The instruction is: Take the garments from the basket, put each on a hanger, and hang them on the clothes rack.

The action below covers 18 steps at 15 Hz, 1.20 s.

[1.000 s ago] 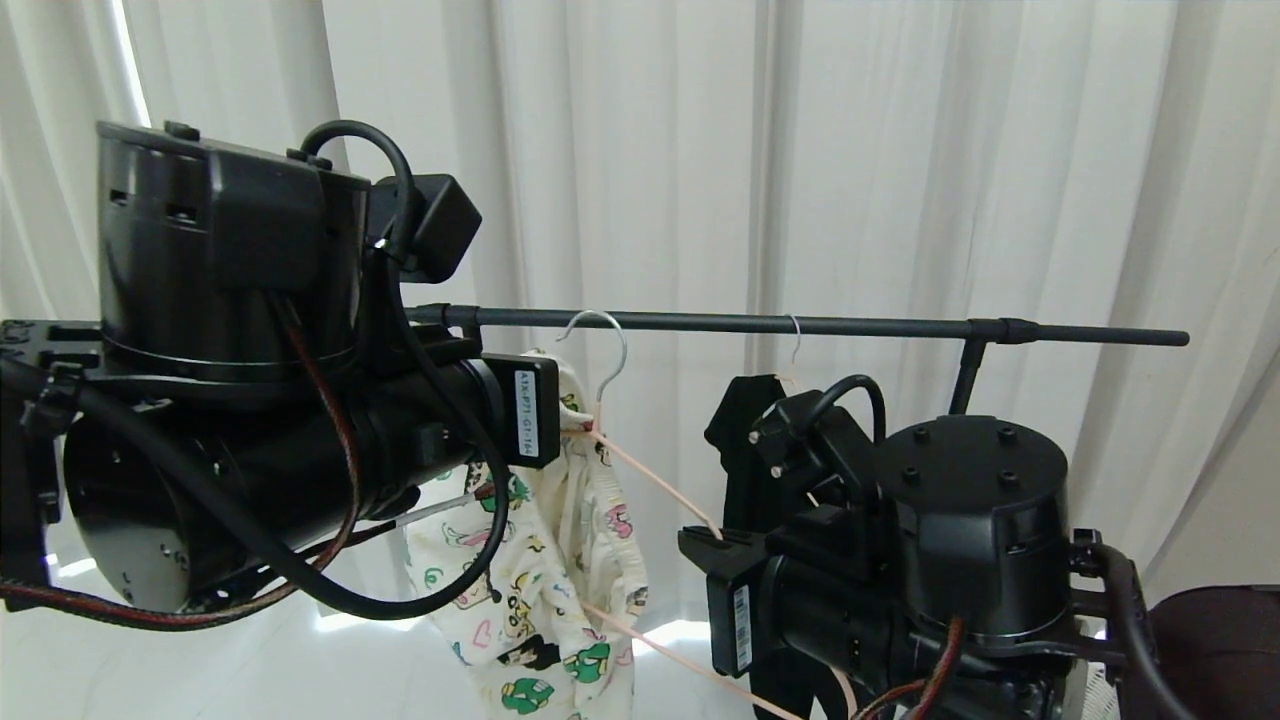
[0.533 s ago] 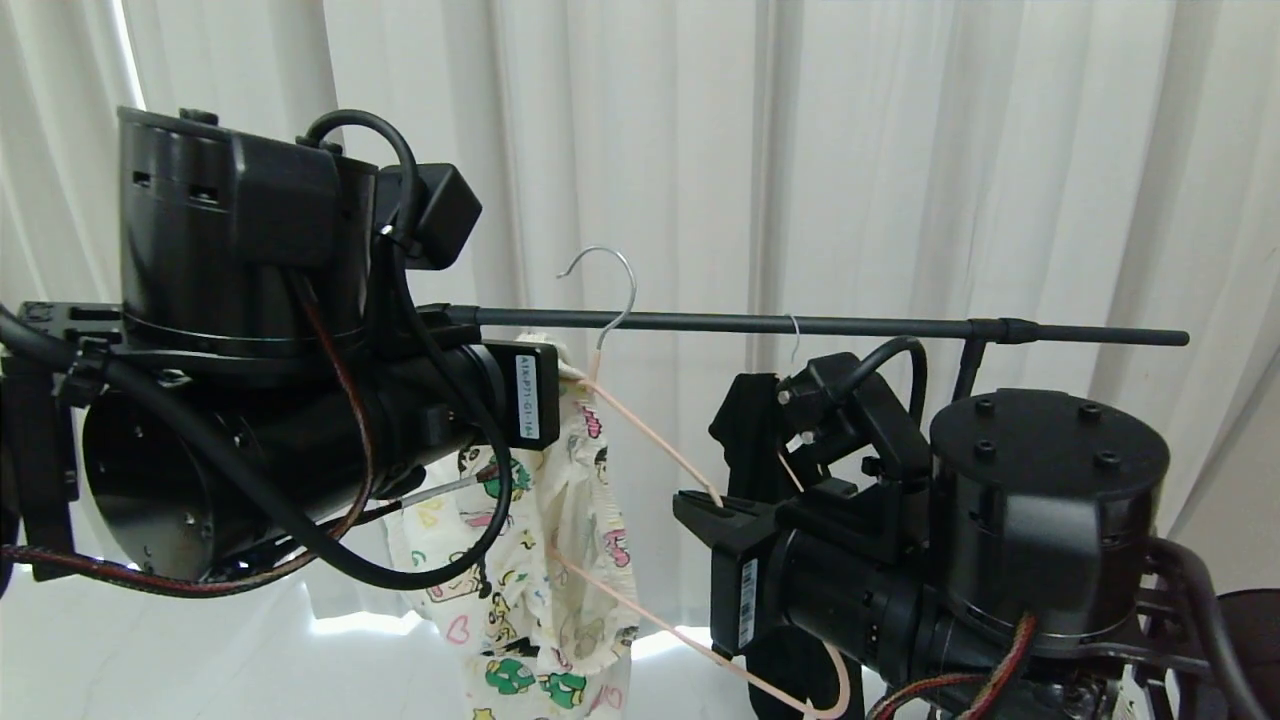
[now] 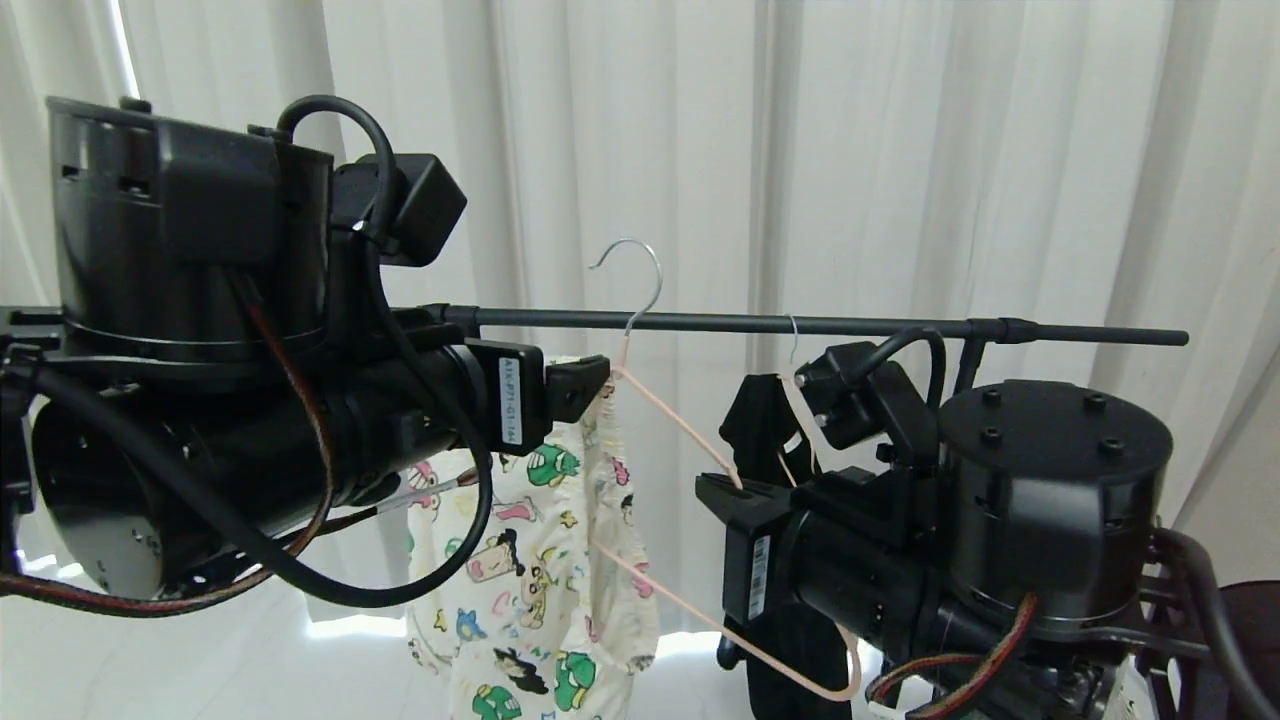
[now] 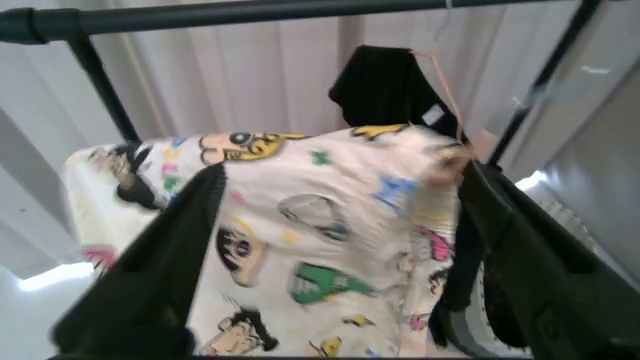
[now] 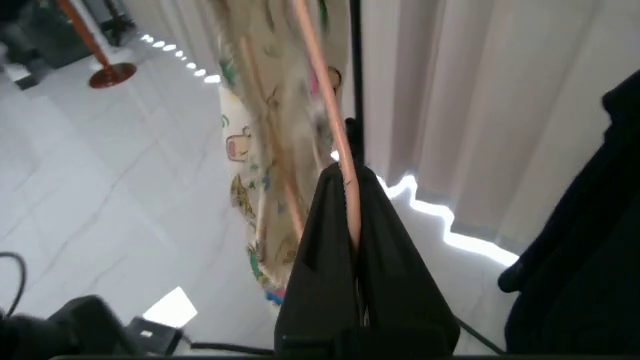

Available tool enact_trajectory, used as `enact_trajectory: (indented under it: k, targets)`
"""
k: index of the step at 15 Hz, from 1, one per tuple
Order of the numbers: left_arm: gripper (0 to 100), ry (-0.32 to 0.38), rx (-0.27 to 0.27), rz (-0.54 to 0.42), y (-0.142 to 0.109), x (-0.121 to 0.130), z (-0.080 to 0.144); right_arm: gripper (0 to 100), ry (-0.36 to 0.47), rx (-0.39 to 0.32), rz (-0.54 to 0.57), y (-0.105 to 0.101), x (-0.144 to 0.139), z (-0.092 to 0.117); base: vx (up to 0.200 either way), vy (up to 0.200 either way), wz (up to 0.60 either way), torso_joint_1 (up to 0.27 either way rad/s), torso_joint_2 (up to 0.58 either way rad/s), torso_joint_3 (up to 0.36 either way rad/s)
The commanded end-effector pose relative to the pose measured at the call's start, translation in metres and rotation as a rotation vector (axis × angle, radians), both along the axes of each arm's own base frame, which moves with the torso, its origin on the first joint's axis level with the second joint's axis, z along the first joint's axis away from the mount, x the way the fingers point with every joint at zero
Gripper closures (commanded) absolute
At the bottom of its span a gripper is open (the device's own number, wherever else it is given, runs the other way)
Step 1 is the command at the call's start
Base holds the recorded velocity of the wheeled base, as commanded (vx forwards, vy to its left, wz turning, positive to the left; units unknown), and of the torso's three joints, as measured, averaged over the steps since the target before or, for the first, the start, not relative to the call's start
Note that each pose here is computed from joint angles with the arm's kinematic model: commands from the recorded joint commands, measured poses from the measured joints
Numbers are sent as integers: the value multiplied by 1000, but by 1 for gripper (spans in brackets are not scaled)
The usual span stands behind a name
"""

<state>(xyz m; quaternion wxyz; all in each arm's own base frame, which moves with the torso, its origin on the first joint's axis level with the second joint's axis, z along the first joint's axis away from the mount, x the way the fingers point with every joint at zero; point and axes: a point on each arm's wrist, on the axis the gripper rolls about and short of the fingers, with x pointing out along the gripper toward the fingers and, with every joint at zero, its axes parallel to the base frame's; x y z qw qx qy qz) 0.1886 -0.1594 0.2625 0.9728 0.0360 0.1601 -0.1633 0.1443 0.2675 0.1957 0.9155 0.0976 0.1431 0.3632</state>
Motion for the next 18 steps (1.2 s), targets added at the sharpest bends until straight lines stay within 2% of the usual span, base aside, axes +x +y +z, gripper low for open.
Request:
enact_trajectory:
  k: [1,3,5,7,9,10,11,12,14,16,18]
  targets:
    - [0,-24,39,-17,14,-15,0,100,-12,17,-32,-8,5,6,0,0,0,0,0,0]
    - [0,-24,92,-37,24,-27,-9,100,-25,26,-55,-15,9,11,0,0,0,0,0,0]
    - [0,-18,99,-39,30,-34,-16,100,-35,20,-65,-20,10,12,0,0,0,0,0,0]
    - [0,-20,86,-33,42,-37,-22,100,-59,-34,-54,-28,6,7,0,0,0,0,0,0]
    - [0,-19,62,-90,59,-38,-24,100,-78,-104,-4,-33,-9,-4,0,0,0,0,0,0]
    - [0,-27,102,-115,72,-37,-28,100,-88,-118,9,-38,-14,-5,0,0,0,0,0,0]
    - [0,-30,142,-149,86,-38,-34,100,-97,-129,15,-44,-17,-6,0,0,0,0,0,0]
    - [0,-31,161,-192,95,-40,-39,100,-104,-136,25,-49,-20,-6,0,0,0,0,0,0]
    - [0,-22,172,-314,110,-50,-55,100,-133,-183,97,-63,-32,-12,0,0,0,0,0,0]
    - [0,-28,160,-449,112,-65,-67,100,-167,-232,185,-73,-44,-19,0,0,0,0,0,0]
    - [0,-48,165,-565,113,-77,-76,100,-165,-245,239,-75,-56,-25,0,0,0,0,0,0]
